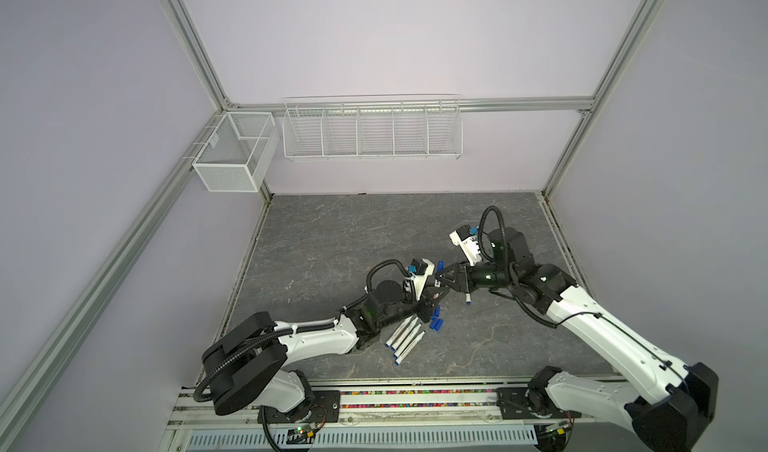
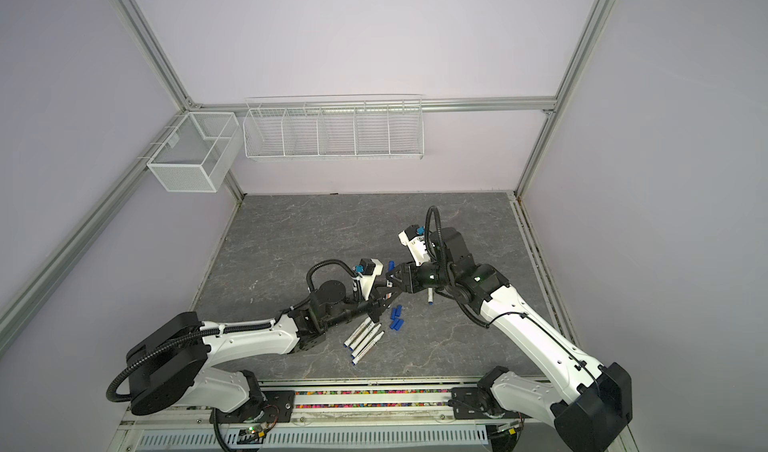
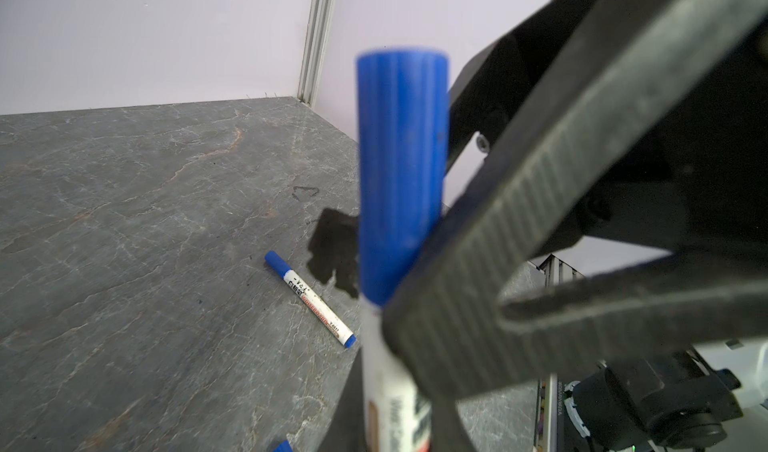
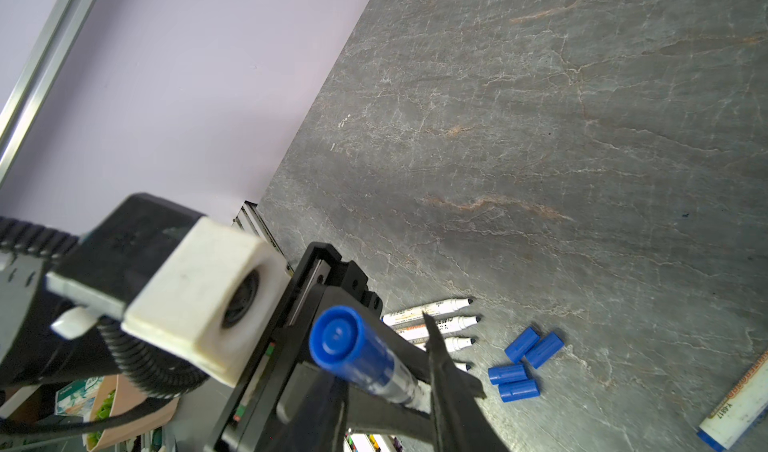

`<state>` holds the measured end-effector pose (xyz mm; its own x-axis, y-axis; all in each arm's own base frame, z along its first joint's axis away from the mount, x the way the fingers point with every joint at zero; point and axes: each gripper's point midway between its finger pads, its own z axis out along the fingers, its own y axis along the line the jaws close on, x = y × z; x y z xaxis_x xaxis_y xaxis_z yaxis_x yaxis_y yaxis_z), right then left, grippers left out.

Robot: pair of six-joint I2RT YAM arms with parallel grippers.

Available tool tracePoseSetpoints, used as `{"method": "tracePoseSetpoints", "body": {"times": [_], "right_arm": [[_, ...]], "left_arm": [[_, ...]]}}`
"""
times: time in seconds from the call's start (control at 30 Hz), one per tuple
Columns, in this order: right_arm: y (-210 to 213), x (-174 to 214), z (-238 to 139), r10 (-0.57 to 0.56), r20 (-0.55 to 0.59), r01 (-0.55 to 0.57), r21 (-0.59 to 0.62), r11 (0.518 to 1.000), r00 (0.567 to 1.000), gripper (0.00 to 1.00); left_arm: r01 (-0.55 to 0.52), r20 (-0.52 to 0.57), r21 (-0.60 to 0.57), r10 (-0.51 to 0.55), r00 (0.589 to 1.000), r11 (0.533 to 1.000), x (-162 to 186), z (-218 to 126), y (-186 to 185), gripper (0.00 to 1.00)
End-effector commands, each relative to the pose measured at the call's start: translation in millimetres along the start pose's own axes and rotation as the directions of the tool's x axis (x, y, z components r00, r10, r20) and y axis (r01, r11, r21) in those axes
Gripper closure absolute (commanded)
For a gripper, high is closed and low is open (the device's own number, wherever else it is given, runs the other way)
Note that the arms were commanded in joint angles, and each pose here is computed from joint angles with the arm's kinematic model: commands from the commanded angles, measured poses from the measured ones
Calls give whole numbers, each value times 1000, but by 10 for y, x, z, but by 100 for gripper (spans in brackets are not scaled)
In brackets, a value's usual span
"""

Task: Insert the pens into the pen caps

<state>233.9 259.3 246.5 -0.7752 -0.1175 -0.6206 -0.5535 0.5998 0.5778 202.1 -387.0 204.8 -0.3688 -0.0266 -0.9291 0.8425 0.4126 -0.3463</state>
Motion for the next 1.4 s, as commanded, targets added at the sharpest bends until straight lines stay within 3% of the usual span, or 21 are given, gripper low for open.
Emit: {"method": "tracePoseSetpoints", "body": {"times": [0.0, 0.4, 0.5, 0.63, 0.77, 0.83, 0.93, 1.07, 1.17, 1.37], "right_arm": [[-25, 42, 54, -4, -11, 4, 0, 1000, 1000, 69], [-99, 35, 136, 0, -16, 0, 19, 1000, 1000, 85], [-190, 20, 140, 36, -15, -35, 51, 998, 999, 86], [-456, -4, 124, 119, -30, -114, 138, 984, 992, 87], [-818, 62, 148, 196, -82, -170, 254, 952, 977, 88], [-1009, 122, 188, 247, -121, -199, 314, 928, 962, 87], [-1210, 189, 304, 288, -165, -213, 364, 907, 943, 87], [-1460, 249, 468, 315, -221, -197, 431, 880, 923, 86], [-1642, 291, 600, 328, -267, -173, 475, 863, 906, 86], [-1978, 335, 828, 352, -321, -134, 543, 829, 879, 85]], "left_arm": [[-1, 57, 28, 0, 998, 1000, -209, 49, -98, 100], [6, 53, 7, -6, 999, 1000, -240, 65, -73, 100], [4, 11, -2, -4, 1000, 1000, -198, 75, -64, 53], [14, -76, -19, -15, 997, 1000, -67, 44, -24, 3], [43, -154, -89, -56, 986, 995, 83, -113, 126, 0], [52, -189, -186, -88, 978, 981, 170, -252, 297, 0], [59, -219, -386, -153, 964, 921, 309, -529, 619, 0], [11, -281, -546, -196, 939, 838, 522, -877, 887, 0], [-8, -315, -606, -230, 921, 796, 674, -1055, 984, 0], [-16, -371, -621, -276, 887, 784, 902, -1153, 1010, 0]]}}
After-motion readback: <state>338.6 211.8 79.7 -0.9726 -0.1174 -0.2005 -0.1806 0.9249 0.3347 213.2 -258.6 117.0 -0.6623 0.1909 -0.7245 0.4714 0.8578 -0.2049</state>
